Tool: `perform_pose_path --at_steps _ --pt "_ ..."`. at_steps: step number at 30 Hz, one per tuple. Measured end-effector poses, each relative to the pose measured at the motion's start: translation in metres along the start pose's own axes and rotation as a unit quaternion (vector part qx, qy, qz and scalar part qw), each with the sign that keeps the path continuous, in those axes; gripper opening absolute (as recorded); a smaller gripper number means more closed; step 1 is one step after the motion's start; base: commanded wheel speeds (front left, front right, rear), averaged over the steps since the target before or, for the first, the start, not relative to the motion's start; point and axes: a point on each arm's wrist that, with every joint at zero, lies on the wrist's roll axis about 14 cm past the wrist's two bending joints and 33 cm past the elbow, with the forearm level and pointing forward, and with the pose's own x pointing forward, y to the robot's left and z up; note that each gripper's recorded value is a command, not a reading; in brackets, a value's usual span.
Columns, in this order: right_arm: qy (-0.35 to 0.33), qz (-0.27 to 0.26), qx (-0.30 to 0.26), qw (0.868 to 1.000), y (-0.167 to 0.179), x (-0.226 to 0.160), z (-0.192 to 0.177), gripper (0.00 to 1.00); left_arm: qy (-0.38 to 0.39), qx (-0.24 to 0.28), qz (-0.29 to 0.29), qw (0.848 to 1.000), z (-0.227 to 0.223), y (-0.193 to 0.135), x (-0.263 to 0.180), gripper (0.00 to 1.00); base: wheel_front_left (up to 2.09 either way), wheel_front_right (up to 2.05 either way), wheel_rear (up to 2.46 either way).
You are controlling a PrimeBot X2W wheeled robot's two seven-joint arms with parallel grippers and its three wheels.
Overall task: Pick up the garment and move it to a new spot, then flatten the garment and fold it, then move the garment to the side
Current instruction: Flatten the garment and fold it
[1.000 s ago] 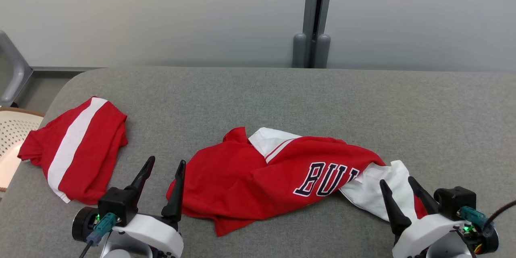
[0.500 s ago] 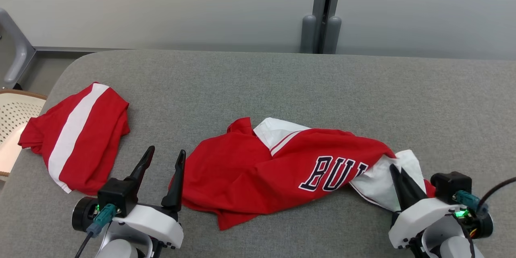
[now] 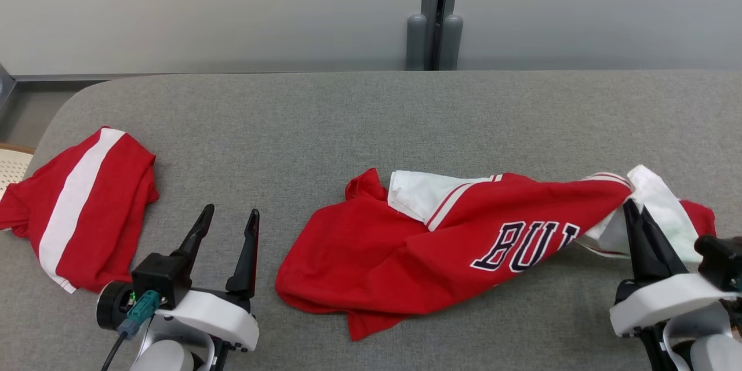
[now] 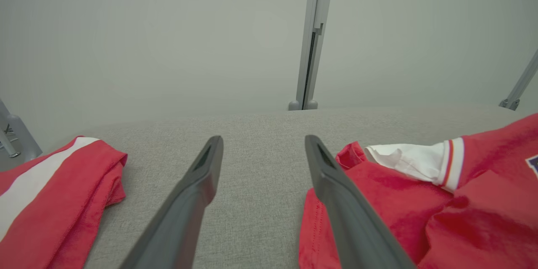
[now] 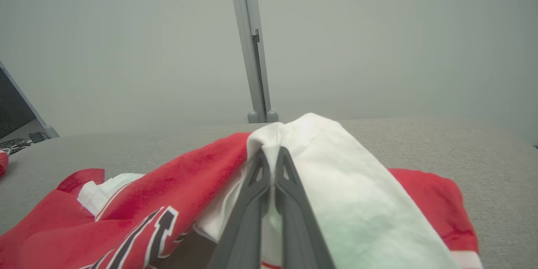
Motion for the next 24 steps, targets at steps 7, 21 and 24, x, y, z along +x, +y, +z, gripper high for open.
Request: perform_pose_path --at_steps 7,21,24 --pt "0.069 -0.036 0.012 0.997 -0.019 -0.035 -0.052 0.0 0.003 -0.002 -0.011 1.0 -0.003 -0.007 0.007 1.0 0.0 0.0 0.0" --pt "0.131 -0.038 0.055 0.989 0.007 -0.081 -0.113 1.0 0.006 -0.004 -0.022 1.0 -0.005 -0.014 0.008 1.0 0.0 0.0 0.0" --pt "0.136 -0.036 0.059 0.988 0.011 -0.085 -0.118 1.0 0.006 -0.004 -0.023 1.0 -0.005 -0.014 0.007 1.0 0.0 0.0 0.0"
